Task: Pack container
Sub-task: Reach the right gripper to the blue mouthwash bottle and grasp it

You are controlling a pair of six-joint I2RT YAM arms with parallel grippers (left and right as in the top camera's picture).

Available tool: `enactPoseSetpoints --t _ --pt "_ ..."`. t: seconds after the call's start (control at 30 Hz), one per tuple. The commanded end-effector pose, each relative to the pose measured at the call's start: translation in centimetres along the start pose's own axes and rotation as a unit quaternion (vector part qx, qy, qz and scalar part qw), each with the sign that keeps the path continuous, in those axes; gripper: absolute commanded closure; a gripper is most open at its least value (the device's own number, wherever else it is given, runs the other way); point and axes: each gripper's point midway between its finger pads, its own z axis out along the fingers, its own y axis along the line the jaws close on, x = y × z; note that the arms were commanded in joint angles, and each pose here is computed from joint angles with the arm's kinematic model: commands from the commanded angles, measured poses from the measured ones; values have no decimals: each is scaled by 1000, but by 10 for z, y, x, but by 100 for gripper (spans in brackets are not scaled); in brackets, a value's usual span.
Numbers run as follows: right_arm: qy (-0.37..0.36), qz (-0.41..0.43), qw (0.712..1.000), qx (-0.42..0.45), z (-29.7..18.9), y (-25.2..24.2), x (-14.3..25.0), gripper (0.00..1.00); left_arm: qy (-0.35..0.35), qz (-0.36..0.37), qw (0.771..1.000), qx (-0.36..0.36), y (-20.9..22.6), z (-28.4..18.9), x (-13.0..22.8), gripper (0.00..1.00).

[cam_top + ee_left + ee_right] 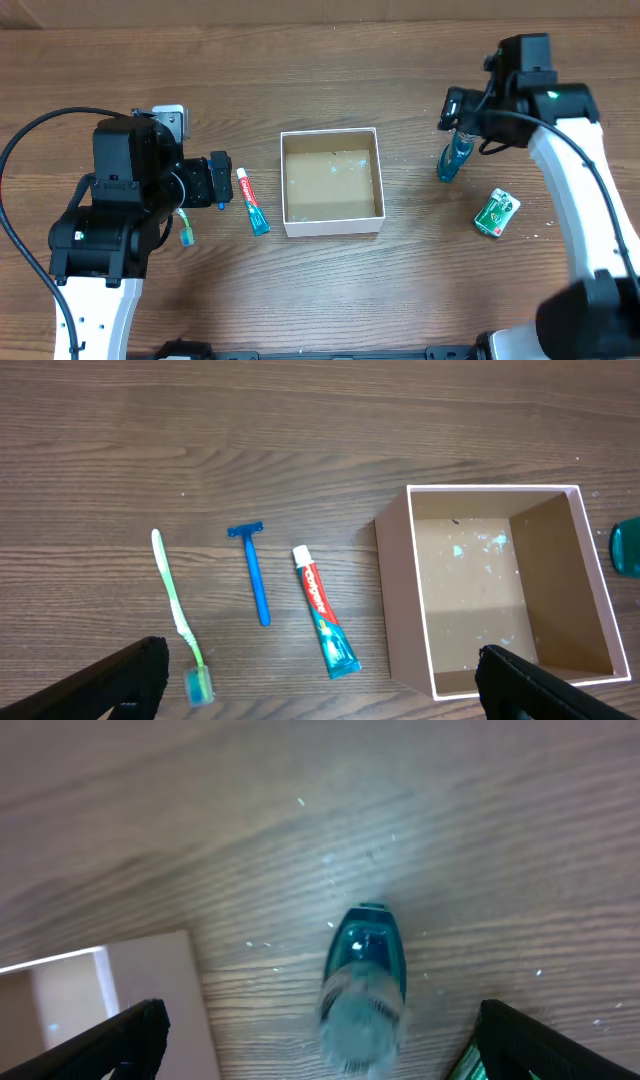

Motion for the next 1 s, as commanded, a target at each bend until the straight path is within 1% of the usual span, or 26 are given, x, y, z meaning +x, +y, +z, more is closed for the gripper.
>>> enactPoseSetpoints --t 0.0,0.2,0.33,0.43,0.53,0.6,0.73,0.97 --pt "19 22 999 15 20 -6 -2 0 -13 9 1000 9 -3 -7 -8 0" --pt "59 23 998 27 52 -11 8 0 -13 9 1000 9 -3 -7 -8 0" --pt "55 23 998 26 55 -10 5 0 -13 9 1000 9 -3 -7 -8 0" --pt "53 23 998 26 55 -10 4 10 -13 9 1000 9 -3 -7 -8 0" --pt "54 23 998 26 55 -10 5 27 -13 9 1000 9 -3 -7 -8 0" --pt "54 23 998 26 55 -10 5 34 -13 9 1000 9 -3 -7 -8 0" --pt "59 23 998 28 54 -11 7 39 -13 9 1000 9 -3 -7 -8 0" --pt "63 23 997 32 54 -12 10 37 -13 9 1000 9 -3 -7 -8 0"
